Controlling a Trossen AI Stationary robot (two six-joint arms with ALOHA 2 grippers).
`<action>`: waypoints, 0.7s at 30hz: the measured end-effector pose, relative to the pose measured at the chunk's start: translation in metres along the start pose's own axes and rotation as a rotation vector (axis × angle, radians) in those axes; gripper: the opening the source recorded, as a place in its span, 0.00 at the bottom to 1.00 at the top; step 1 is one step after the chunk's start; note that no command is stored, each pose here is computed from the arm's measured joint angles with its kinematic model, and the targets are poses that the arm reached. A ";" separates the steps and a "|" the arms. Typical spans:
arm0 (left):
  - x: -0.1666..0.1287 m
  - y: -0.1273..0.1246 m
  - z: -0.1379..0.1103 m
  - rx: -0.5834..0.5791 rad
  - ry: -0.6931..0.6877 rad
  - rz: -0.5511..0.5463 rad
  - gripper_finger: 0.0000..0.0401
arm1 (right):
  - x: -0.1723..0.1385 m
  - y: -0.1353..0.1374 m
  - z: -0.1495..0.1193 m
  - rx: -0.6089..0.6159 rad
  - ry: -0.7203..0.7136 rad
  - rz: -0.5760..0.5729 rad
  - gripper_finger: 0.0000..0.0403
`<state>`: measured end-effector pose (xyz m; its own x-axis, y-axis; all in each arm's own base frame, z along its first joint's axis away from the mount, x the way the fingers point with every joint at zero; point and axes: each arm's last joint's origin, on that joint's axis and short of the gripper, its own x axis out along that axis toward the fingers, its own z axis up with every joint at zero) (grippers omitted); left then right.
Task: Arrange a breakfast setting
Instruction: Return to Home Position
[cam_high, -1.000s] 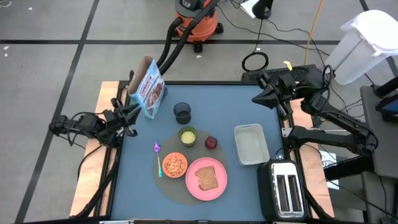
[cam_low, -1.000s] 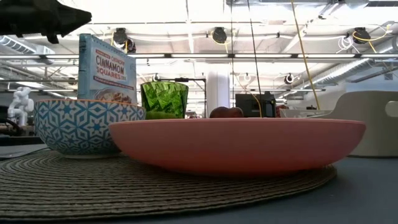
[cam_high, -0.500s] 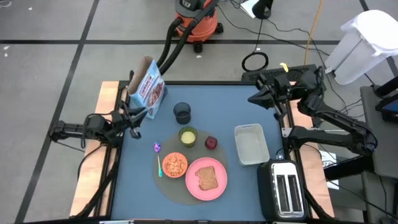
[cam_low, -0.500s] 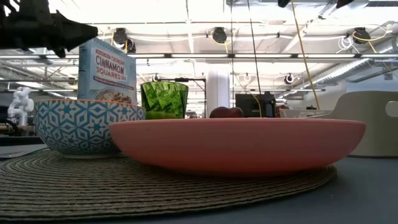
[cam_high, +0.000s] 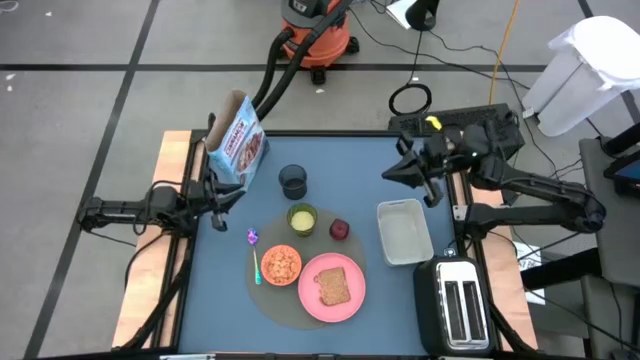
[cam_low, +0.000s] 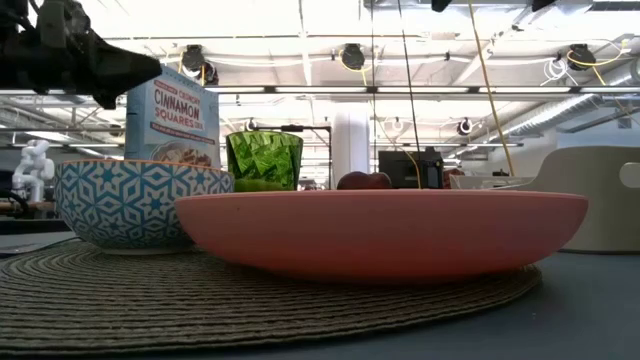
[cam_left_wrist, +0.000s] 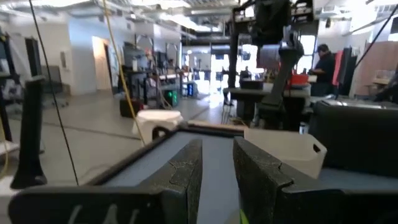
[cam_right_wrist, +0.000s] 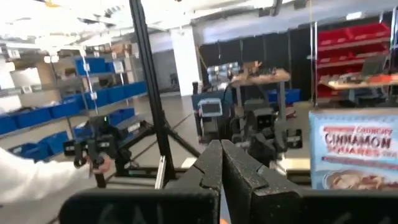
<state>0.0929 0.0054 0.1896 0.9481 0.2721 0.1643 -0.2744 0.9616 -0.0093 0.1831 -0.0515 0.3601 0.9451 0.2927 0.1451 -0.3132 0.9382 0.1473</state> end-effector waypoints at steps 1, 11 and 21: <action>0.000 0.000 -0.001 -0.007 0.013 -0.001 0.24 | 0.003 0.001 -0.003 0.000 0.014 -0.004 0.00; 0.000 0.000 -0.005 0.007 0.047 -0.002 0.24 | 0.010 0.014 -0.030 0.028 0.222 -0.048 0.00; 0.000 0.000 -0.005 0.012 0.054 -0.001 0.24 | -0.007 0.018 -0.083 0.020 0.197 -0.188 0.00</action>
<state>0.0936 0.0054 0.1844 0.9555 0.2733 0.1113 -0.2753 0.9614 0.0027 0.1781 -0.0212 0.2808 0.9861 0.1456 -0.0799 -0.1302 0.9763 0.1729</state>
